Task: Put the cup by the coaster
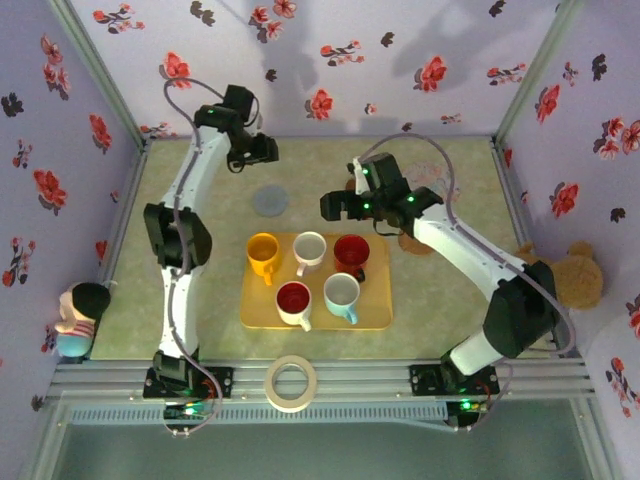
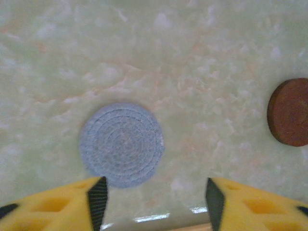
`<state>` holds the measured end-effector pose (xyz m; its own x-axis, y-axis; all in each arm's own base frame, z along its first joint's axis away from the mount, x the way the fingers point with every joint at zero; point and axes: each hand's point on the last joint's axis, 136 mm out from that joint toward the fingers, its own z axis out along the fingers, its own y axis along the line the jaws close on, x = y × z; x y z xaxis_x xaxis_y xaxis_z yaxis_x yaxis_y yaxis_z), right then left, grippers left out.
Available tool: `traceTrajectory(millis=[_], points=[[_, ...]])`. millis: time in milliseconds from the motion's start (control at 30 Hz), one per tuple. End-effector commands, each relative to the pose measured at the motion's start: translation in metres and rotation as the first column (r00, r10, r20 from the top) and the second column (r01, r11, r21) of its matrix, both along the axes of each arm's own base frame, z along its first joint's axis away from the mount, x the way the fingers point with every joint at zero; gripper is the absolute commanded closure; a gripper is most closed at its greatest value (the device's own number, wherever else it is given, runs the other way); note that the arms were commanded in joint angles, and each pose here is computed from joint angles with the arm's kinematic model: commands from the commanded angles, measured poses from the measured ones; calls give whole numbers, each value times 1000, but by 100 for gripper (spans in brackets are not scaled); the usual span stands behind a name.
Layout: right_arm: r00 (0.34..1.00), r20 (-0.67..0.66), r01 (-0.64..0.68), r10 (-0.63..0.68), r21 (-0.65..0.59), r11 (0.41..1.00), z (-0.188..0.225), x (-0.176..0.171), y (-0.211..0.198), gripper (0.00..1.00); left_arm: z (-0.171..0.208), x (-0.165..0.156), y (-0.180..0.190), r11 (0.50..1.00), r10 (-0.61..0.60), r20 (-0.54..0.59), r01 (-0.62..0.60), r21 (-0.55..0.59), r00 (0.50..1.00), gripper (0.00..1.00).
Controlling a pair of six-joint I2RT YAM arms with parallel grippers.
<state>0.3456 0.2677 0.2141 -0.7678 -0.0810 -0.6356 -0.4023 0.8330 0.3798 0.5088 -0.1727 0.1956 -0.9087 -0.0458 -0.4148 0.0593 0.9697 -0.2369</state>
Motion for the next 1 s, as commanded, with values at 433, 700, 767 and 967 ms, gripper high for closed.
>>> traceTrajectory(millis=[433, 700, 767, 967], points=[[980, 44, -191, 192, -40, 981, 13, -49, 28, 0, 34, -98, 86, 972, 114, -14, -109, 207, 993, 21], [963, 57, -262, 263, -16, 965, 14, -67, 48, 0, 0, -150, 121, 964, 177, -96, -153, 218, 980, 10], [957, 67, -284, 284, -10, 959, 15, -72, 53, 0, -7, -160, 127, 963, 185, -111, -158, 219, 976, 8], [936, 144, -327, 322, 14, 945, 21, -80, 70, 0, -34, -183, 140, 958, 230, -158, -195, 211, 960, 0]])
